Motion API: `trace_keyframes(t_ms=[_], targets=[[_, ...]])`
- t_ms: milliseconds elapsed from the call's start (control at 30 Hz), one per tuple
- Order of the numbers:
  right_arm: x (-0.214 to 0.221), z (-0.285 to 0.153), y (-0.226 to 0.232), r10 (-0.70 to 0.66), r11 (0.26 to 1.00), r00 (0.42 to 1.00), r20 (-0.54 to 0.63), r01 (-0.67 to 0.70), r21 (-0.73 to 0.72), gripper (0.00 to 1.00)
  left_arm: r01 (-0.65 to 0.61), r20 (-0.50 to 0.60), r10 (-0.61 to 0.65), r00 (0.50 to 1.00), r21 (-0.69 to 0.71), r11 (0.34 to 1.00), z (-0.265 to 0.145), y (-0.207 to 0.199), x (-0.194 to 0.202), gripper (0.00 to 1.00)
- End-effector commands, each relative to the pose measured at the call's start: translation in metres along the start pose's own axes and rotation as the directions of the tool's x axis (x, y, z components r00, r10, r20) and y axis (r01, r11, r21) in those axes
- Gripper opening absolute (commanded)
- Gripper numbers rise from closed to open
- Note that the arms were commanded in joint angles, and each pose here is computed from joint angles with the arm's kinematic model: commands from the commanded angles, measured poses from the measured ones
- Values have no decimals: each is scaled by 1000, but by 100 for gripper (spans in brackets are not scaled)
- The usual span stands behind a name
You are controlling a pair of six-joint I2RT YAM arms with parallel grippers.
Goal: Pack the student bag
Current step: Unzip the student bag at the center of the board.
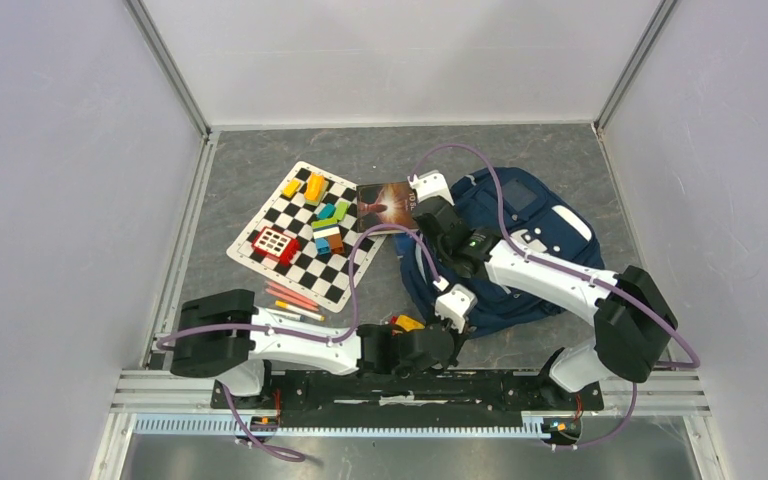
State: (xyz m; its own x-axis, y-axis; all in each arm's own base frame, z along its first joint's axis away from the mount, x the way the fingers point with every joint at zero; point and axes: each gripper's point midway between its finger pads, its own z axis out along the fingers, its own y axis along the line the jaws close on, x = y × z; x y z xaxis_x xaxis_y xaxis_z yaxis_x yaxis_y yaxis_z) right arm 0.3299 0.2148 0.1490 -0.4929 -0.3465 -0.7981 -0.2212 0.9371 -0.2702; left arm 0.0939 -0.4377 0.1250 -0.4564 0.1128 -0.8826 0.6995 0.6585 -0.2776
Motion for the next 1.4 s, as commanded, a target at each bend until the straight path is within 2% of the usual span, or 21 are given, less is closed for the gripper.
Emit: trace_keyframes(t_ms=[0, 67, 133, 167, 200, 267, 333, 367, 433, 467, 500, 667, 867, 1100, 1367], targets=[[-74, -14, -9, 153, 988, 964, 217, -155, -9, 0, 108, 82, -107, 991, -2, 994, -12, -9, -36, 13], [-75, -17, -11, 152, 988, 963, 224, -154, -10, 0, 108, 71, -106, 992, -27, 994, -19, -1, -37, 30], [-75, -21, -15, 147, 989, 962, 231, -148, -10, 8, 111, 55, -108, 993, -56, 992, -26, 10, -36, 56], [-77, -23, -16, 143, 990, 961, 237, -144, -16, 13, 111, 46, -108, 993, -68, 991, -29, 15, -35, 66], [-78, -26, -18, 135, 991, 961, 240, -135, -17, 20, 113, 35, -111, 993, -79, 990, -31, 20, -35, 75], [-81, -32, -23, 123, 992, 962, 244, -123, -14, 43, 106, 8, -106, 994, -115, 988, -35, 31, -34, 89], [-84, -40, -30, 116, 993, 960, 255, -119, -4, 64, 107, -13, -110, 994, -157, 982, -39, 44, -33, 98], [-86, -44, -36, 114, 993, 959, 261, -120, 7, 75, 113, -16, -117, 993, -173, 979, -41, 49, -35, 100], [-86, -52, -46, 107, 993, 959, 263, -119, 28, 90, 129, -31, -139, 990, -204, 970, -44, 62, -35, 100], [-86, -56, -51, 106, 992, 958, 266, -120, 38, 97, 152, -33, -163, 986, -220, 964, -46, 69, -36, 100], [-84, -59, -55, 102, 992, 959, 264, -118, 45, 98, 168, -41, -183, 982, -235, 957, -47, 77, -36, 100], [-67, -75, -65, 89, 995, 965, 246, -99, 27, 98, 300, -15, -311, 950, -228, 926, -49, 95, -51, 100], [-21, -90, -54, 123, 988, 977, 173, -105, -111, 98, 387, -24, -398, 917, -190, 902, -38, 93, -59, 100], [29, -109, -20, 156, 926, 984, 89, -114, -360, 98, 415, -48, -443, 895, -271, 869, -17, 110, -44, 100], [71, -113, 4, 176, 867, 984, 3, -154, -475, 98, 398, -26, -448, 894, -415, 818, -4, 153, -22, 100]])
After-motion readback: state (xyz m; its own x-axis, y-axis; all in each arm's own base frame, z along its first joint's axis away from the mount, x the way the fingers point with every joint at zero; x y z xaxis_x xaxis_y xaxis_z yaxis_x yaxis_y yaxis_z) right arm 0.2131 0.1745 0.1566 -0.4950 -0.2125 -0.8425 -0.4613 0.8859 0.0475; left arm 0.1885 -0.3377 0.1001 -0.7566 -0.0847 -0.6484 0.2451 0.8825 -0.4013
